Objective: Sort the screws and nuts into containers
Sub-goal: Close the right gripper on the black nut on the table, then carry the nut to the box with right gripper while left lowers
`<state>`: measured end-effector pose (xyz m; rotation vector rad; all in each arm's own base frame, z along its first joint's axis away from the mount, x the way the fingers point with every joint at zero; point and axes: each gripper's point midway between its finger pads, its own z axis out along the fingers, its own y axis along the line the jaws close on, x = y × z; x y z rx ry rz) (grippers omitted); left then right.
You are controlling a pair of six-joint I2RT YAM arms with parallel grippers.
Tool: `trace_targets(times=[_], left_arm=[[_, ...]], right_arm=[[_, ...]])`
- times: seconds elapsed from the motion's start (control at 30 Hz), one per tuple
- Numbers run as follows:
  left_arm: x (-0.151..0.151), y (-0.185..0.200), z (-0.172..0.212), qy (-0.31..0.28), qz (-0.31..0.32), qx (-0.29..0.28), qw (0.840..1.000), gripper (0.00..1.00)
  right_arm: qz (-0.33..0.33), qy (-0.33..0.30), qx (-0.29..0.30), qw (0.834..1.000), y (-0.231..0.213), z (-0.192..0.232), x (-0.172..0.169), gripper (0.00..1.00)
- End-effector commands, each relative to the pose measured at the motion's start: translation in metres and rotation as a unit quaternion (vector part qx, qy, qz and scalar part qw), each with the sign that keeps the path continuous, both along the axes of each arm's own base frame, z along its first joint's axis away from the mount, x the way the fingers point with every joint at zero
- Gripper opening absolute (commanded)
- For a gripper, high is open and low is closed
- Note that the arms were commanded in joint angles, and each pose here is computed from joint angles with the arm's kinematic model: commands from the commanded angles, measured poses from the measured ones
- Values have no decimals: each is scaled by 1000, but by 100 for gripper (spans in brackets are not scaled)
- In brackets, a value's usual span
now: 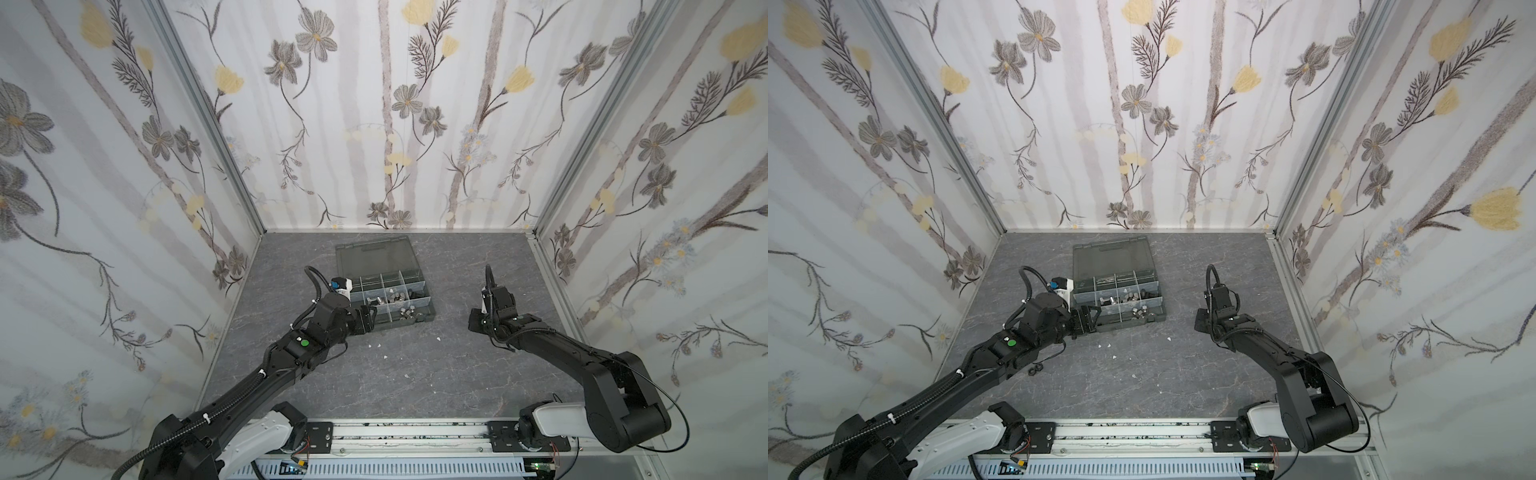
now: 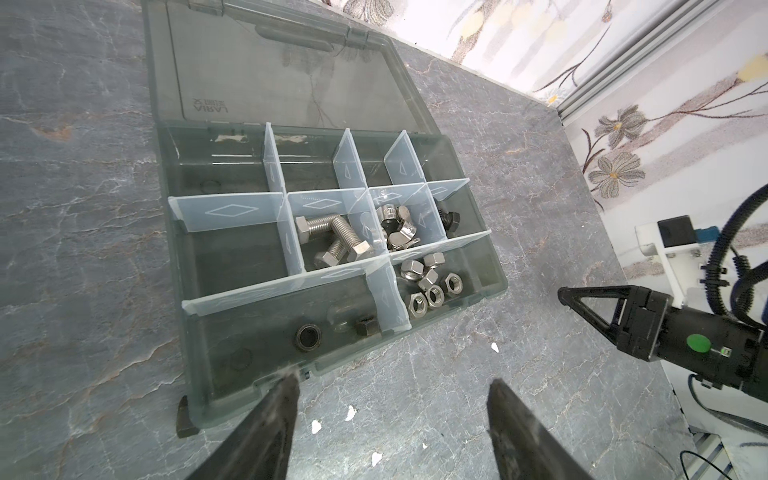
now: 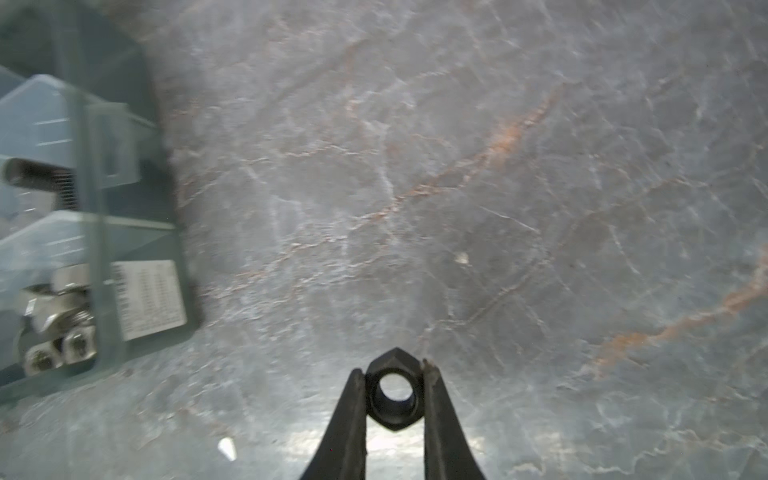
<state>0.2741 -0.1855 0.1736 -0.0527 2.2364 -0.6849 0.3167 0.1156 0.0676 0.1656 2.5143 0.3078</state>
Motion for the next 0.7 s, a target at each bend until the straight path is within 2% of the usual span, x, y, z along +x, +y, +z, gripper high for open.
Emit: trace_targets(times=[0.0, 0.33, 0.63, 0.67], left_arm=[[-1, 10, -1, 4, 28, -8, 1000, 72], [-14, 34, -8, 20, 72, -9, 997, 72], [-35, 57, -23, 44, 106, -15, 993, 71], [-37, 59, -24, 46, 110, -18, 993, 71]], right_arm=[[56, -36, 28, 997, 36, 27, 6, 11], [206, -99, 75, 971, 153, 87, 3, 11], [295, -108, 103, 944, 233, 97, -9, 12], [302, -97, 99, 943, 241, 85, -8, 12]])
